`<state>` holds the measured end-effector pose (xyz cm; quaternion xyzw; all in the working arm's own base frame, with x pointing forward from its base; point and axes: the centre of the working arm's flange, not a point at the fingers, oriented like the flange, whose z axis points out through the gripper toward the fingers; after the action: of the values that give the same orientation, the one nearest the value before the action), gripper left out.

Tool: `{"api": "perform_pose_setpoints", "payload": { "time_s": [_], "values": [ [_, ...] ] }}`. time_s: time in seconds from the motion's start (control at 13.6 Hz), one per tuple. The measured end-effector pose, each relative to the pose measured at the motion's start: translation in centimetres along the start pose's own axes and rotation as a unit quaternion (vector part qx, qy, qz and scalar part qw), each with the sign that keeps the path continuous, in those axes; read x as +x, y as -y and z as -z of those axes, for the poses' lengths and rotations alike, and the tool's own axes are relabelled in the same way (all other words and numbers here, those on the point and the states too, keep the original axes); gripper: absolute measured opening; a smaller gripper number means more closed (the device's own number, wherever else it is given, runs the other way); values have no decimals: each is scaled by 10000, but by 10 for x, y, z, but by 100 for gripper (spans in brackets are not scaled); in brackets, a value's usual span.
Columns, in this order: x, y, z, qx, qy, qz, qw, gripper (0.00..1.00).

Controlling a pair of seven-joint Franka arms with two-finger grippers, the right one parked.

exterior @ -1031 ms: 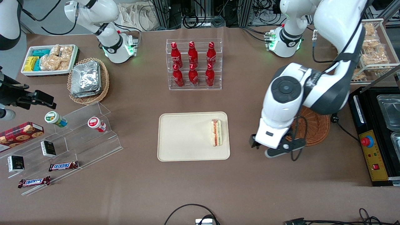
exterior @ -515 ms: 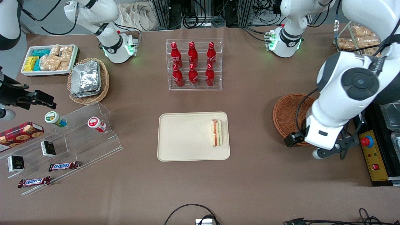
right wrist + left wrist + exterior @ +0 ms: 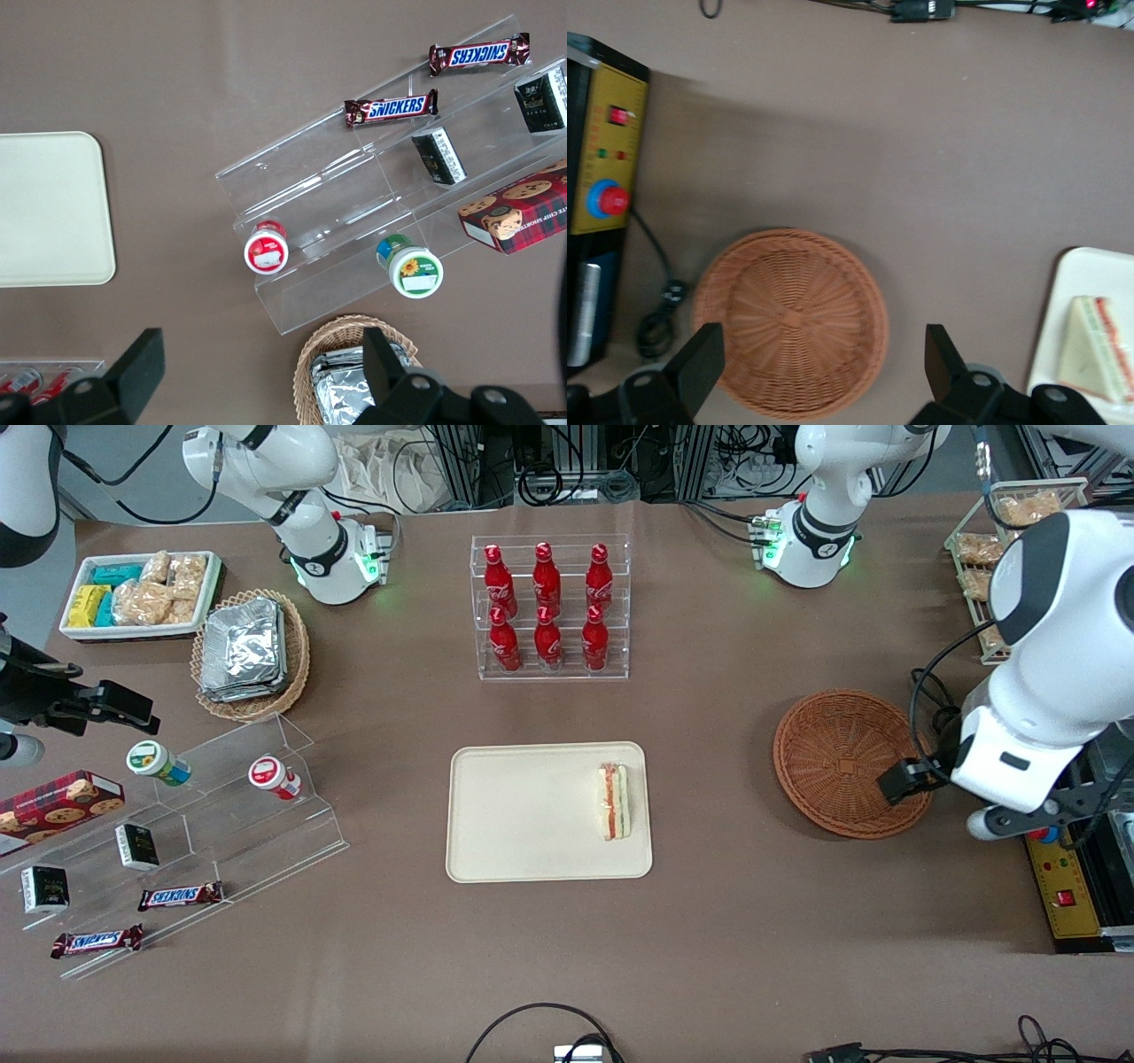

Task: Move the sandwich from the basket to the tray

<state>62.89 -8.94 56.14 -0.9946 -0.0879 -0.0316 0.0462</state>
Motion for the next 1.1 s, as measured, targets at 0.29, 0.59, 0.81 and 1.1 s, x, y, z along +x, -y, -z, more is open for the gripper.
{"api": "perform_pose_setpoints", "payload": {
  "time_s": [0.29,0.59,0.81,1.1],
  "values": [
    [-24,61,31,121,273,-594,9978,100],
    [-49,94,57,-143,340,-574,9977,100],
    [-63,99,63,-244,397,-551,9974,100],
    [-66,93,65,-437,417,-568,9966,100]
  ]
}}
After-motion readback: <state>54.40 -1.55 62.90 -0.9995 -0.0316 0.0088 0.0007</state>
